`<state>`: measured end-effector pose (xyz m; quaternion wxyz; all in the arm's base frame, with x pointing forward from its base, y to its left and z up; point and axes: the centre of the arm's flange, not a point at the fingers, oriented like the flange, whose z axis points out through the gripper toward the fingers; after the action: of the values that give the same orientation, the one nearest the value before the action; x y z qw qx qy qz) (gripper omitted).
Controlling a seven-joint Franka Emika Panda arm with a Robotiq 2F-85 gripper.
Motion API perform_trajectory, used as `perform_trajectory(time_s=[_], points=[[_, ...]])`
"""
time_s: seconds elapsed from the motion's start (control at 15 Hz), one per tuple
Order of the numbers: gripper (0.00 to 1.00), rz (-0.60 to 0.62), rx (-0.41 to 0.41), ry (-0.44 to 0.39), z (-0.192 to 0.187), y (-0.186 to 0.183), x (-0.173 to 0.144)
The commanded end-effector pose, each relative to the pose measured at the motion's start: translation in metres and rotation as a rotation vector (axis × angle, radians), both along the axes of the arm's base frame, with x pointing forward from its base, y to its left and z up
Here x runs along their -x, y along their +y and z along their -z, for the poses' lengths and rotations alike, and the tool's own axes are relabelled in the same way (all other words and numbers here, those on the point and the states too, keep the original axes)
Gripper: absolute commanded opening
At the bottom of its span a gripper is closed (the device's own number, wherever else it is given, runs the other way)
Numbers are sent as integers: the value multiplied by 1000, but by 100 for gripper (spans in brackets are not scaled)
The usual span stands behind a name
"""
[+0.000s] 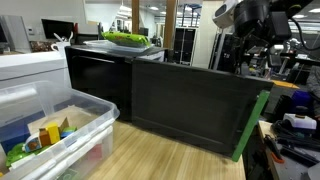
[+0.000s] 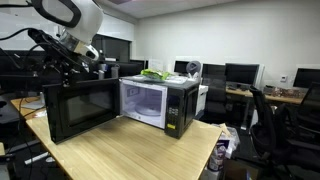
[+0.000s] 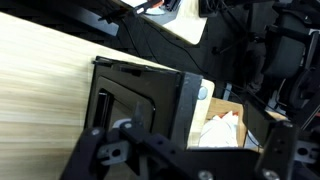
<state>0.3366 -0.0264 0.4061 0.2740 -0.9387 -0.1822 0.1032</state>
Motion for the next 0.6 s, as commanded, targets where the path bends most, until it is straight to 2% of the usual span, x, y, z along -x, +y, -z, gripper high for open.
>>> perform_trajectory(time_s=[0.0,0.27,0.53], points=[[100,53,-3,-51,-19,-25,-11],[100,176,-5,-110,-38,-54,-34],[100,381,10,-170,-42,-84,-64]])
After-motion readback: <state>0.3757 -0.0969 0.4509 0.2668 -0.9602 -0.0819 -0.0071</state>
